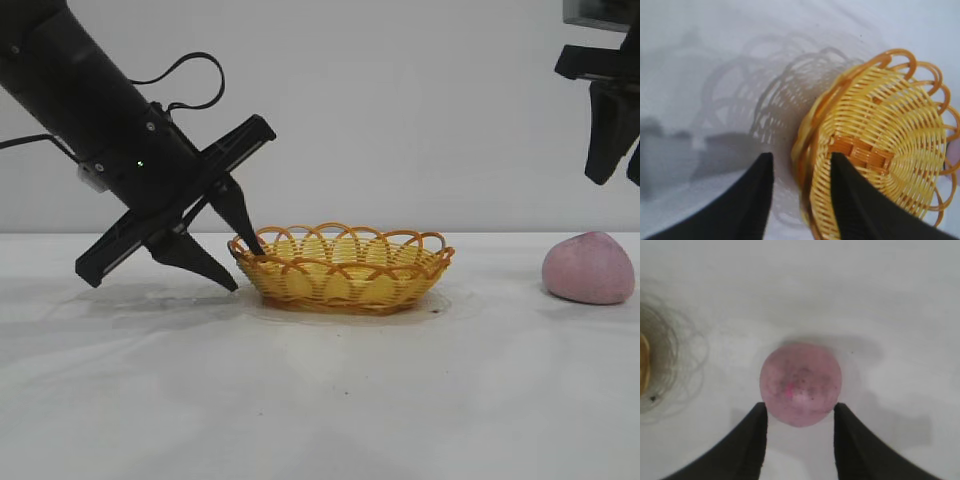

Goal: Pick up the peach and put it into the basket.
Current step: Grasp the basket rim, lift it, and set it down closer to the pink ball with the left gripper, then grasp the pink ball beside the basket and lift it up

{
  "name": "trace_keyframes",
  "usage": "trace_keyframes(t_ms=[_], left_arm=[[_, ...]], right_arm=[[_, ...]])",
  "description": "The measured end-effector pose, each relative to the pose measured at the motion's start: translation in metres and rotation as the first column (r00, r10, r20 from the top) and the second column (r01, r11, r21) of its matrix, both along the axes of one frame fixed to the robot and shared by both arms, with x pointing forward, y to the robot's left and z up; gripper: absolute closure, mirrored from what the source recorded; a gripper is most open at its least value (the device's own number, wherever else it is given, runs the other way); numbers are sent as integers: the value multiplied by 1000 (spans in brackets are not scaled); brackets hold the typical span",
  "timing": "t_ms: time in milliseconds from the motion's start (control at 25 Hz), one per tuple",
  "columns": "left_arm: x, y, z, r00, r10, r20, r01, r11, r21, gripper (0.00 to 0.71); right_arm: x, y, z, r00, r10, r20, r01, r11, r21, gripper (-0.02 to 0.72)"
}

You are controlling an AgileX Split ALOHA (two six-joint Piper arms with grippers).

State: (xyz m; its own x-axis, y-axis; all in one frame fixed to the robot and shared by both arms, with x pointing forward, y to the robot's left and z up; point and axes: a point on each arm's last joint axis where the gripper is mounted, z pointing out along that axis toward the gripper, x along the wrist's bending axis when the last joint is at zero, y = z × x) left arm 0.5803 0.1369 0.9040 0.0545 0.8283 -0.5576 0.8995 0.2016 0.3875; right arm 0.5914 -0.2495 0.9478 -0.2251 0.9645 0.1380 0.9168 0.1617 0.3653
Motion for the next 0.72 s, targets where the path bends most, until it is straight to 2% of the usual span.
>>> trace_keyframes(t_ms=[120,200,400,480,560,720], left_arm=[[0,15,14,995,-88,46,84,993,84,371],[-1,27,21,983,-170,67,156,972,175,371],[-13,66,34,956,-289,-56,288,882,374,371],[-17,86,45,952,-289,-101,300,822,484,371],[-21,102,60,967,-231,-104,249,792,557,371],[-38,117,101,981,-194,-22,166,769,617,371]], right_arm=[[2,0,-6,1000,-3,-4,3,1000,-2,433],[3,0,-7,1000,-3,-1,3,1000,-1,433],[3,0,-7,1000,-2,2,2,1000,0,433],[3,0,-7,1000,-3,2,3,1000,2,433],[3,0,-7,1000,-4,2,4,1000,3,433],[3,1,-7,1000,-8,1,8,1000,12,433]])
